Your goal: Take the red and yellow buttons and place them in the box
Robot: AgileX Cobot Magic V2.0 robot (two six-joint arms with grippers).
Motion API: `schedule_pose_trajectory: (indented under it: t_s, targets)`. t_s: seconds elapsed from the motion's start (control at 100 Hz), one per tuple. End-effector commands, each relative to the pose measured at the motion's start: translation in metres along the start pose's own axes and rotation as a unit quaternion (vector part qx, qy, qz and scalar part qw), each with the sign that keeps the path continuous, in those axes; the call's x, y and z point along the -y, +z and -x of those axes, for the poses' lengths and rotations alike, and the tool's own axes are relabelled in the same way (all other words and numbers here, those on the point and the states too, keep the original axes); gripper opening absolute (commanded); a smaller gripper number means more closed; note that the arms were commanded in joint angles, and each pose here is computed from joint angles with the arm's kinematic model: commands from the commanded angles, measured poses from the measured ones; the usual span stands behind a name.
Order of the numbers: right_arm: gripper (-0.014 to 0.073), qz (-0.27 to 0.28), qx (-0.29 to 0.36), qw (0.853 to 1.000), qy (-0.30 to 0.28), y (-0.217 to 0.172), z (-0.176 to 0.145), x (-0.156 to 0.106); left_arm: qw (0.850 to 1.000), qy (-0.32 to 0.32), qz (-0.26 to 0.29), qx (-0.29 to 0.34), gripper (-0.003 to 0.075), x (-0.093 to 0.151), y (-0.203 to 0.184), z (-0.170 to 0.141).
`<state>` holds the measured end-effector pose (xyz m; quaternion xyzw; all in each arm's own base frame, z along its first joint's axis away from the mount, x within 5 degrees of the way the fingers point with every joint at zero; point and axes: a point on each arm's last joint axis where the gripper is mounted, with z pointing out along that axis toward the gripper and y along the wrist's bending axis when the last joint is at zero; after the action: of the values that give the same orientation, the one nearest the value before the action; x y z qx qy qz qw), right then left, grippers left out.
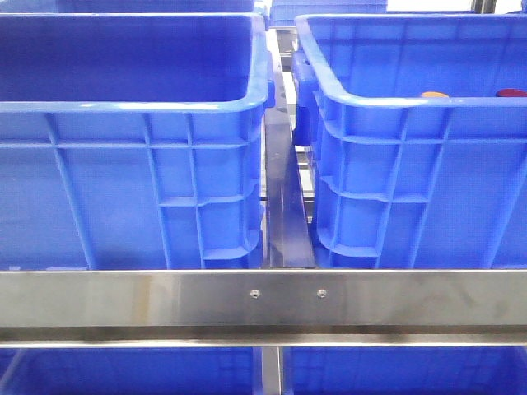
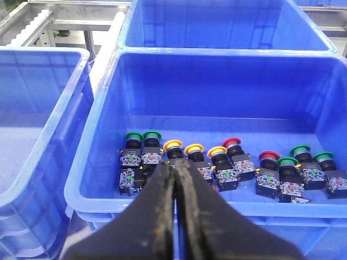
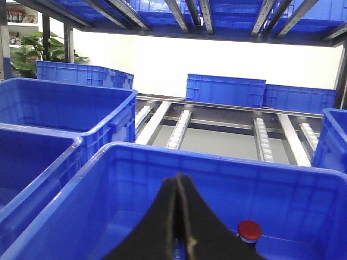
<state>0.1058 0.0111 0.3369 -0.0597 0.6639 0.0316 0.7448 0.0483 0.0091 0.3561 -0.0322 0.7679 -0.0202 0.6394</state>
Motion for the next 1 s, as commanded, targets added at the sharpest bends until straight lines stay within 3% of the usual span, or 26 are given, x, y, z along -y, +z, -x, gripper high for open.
schedule_pose_trajectory:
  t_s: [0.0, 0.24, 0.53, 0.99]
  targets:
    - [-0.0115, 0.006, 0.022, 0.999, 0.033, 0.000, 0.010, -0.001, 0.999, 0.000, -0.008, 0.040, -0.0019, 0.002, -0.002, 0.013]
    - [-0.0115, 0.006, 0.022, 0.999, 0.033, 0.000, 0.010, -0.001, 0.999, 0.005, -0.021, 0.048, -0.0019, 0.005, 0.008, 0.003]
    - [-0.0115, 0.006, 0.022, 0.999, 0.033, 0.000, 0.010, -0.001, 0.995, 0.022, -0.065, 0.078, -0.0019, 0.013, 0.027, -0.037]
    - [-0.0115, 0.006, 0.022, 0.999, 0.033, 0.000, 0.010, -0.001, 0.990, 0.021, -0.041, 0.131, -0.0019, 0.005, 0.026, -0.101]
